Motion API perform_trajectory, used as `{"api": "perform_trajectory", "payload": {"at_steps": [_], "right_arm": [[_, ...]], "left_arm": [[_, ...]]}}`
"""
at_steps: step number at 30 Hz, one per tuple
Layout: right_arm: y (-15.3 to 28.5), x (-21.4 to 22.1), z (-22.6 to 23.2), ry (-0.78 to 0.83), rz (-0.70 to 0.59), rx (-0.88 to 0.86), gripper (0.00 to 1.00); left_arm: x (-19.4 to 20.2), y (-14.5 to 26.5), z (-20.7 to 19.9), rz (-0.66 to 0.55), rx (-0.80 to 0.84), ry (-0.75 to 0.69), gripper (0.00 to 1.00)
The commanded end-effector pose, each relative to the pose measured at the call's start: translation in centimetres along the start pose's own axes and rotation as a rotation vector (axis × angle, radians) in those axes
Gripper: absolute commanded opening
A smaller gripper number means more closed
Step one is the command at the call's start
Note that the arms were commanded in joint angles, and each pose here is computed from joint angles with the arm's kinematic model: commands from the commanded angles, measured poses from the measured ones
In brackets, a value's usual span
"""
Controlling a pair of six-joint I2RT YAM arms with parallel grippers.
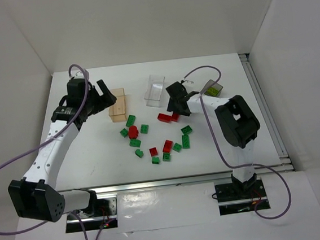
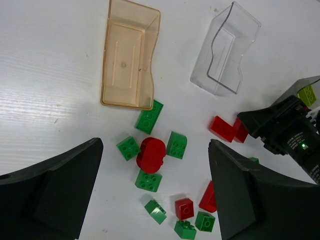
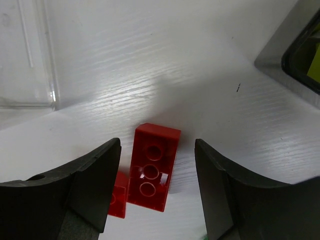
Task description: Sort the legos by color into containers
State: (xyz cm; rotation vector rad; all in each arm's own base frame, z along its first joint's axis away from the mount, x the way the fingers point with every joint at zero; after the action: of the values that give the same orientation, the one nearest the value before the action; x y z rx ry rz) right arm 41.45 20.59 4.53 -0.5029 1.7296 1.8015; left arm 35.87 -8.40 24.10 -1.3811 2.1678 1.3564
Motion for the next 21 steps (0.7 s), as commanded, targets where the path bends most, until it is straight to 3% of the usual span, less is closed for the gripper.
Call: {"api": "perform_trajectory", "payload": {"at_steps": [1, 5, 12, 17, 21], "right_arm": [[0.1, -0.9, 0.1, -0.017, -0.04, 0.048, 0.68], [0.0, -0.7, 0.1, -0.017, -0.04, 0.049, 0.59], [1.1, -2.8, 1.0, -0.018, -0.089, 0.006, 0.27], [4.4, -6.8, 3.4, 0.031, -0.202, -0.058, 0.26], [5.9, -9.7, 5.7, 0.044, -0.276, -0.101, 0.26]], "left_arm": [[-0.5, 1.2, -0.1, -0.019, 0.037, -0.008, 0.95], [-0.4, 1.2, -0.2, -0.013, 0.043, -0.008, 0.95], [-0.5, 0.8, 0.7, -0.017, 0.025, 0.003, 0.95], [-0.2, 0.5, 1.5, 0.002, -0.004, 0.01, 0.95], [1.0, -0.6, 3.3, 0.046, -0.123, -0.005, 0.95]]}}
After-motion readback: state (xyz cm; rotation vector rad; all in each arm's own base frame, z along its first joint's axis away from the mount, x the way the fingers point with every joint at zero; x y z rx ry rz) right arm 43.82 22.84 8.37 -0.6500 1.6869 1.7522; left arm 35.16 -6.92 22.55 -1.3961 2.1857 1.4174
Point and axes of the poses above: each gripper's point midway between its finger pads, its own y axis back along the fingers, its own z axis along the line the jaws close on, x = y × z, the point moved 1 cm from there along y, back along the fingers, and after that the axes turned 12 degrees about y, right-handed, at the moved point
